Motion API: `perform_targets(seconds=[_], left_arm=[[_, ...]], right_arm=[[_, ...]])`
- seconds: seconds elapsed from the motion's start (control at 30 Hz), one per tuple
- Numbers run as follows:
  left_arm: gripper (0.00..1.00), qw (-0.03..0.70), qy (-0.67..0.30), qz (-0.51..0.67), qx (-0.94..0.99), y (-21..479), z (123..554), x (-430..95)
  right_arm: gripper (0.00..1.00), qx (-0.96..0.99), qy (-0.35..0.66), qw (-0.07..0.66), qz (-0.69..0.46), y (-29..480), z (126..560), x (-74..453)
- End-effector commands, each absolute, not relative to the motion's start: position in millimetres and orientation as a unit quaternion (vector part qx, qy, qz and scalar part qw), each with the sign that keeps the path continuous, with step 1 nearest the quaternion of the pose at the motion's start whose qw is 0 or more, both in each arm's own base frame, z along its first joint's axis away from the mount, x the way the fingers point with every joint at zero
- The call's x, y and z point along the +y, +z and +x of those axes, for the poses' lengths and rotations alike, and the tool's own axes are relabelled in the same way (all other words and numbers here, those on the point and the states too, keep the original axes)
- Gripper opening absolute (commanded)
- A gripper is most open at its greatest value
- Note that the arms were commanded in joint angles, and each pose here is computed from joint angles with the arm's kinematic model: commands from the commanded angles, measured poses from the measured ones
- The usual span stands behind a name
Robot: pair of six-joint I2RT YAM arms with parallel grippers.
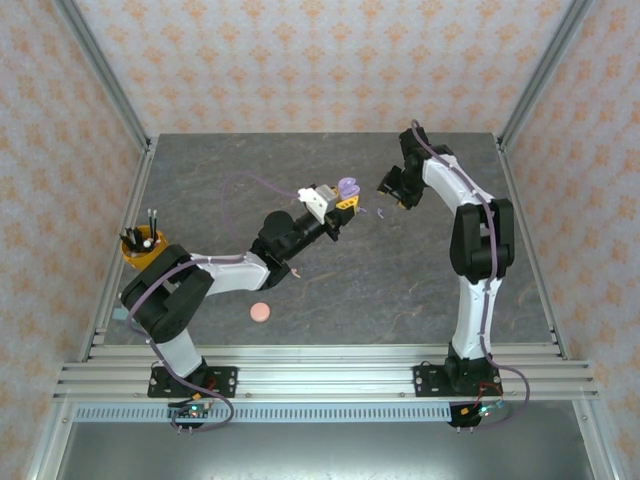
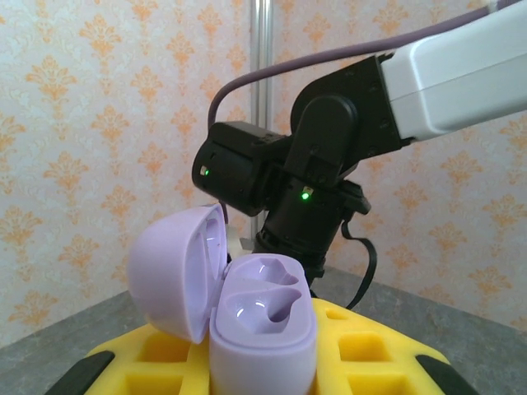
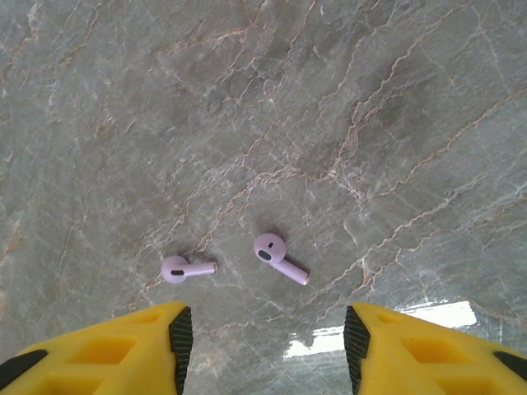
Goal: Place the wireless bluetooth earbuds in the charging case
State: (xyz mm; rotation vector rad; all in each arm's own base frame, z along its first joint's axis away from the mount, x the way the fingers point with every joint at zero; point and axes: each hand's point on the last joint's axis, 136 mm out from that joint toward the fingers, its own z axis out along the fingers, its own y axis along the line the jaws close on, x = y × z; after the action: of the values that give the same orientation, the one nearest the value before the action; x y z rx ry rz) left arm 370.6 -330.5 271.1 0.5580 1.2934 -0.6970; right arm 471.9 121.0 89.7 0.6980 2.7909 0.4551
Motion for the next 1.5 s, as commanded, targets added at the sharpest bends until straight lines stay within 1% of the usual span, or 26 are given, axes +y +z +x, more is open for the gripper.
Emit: perform_targets(seconds=[0.0, 0.17, 0.57, 0.67, 0.73, 0.93, 1.33, 1.47], left_arm=[[0.0, 0.735, -0.329, 0.242, 0.541, 302, 369, -328], [0.0, 0.731, -0.329, 0.242, 0.547, 300, 370, -324], [0.0, 0.722, -0.33, 0.247, 0.556, 295, 369, -325], [0.0, 0.721, -0.33, 0.247, 0.557, 296, 369, -325], [0.0, 0.721, -0.331, 0.248, 0.556, 297, 368, -325], [0.0, 0.717, -0.331, 0.252, 0.559, 295, 367, -325], [0.0, 0.714, -0.336, 0.252, 0.561, 295, 367, -326], [0.0, 0.713, -0.337, 0.253, 0.561, 295, 367, -326]], right_arm=[[0.52, 0.958, 0.124, 0.102, 0.236, 82, 470, 112], [0.48, 0.965, 0.112, 0.091, 0.217, 73, 468, 119], [0.48, 0.984, 0.069, 0.075, 0.144, 58, 465, 138], [0.47, 0.987, 0.059, 0.071, 0.134, 53, 465, 139], [0.45, 0.988, 0.055, 0.068, 0.131, 50, 465, 139], [0.43, 0.989, 0.044, 0.065, 0.128, 43, 469, 137], [0.41, 0.989, 0.042, 0.06, 0.127, 33, 473, 139], [0.39, 0.989, 0.042, 0.057, 0.129, 29, 474, 139]])
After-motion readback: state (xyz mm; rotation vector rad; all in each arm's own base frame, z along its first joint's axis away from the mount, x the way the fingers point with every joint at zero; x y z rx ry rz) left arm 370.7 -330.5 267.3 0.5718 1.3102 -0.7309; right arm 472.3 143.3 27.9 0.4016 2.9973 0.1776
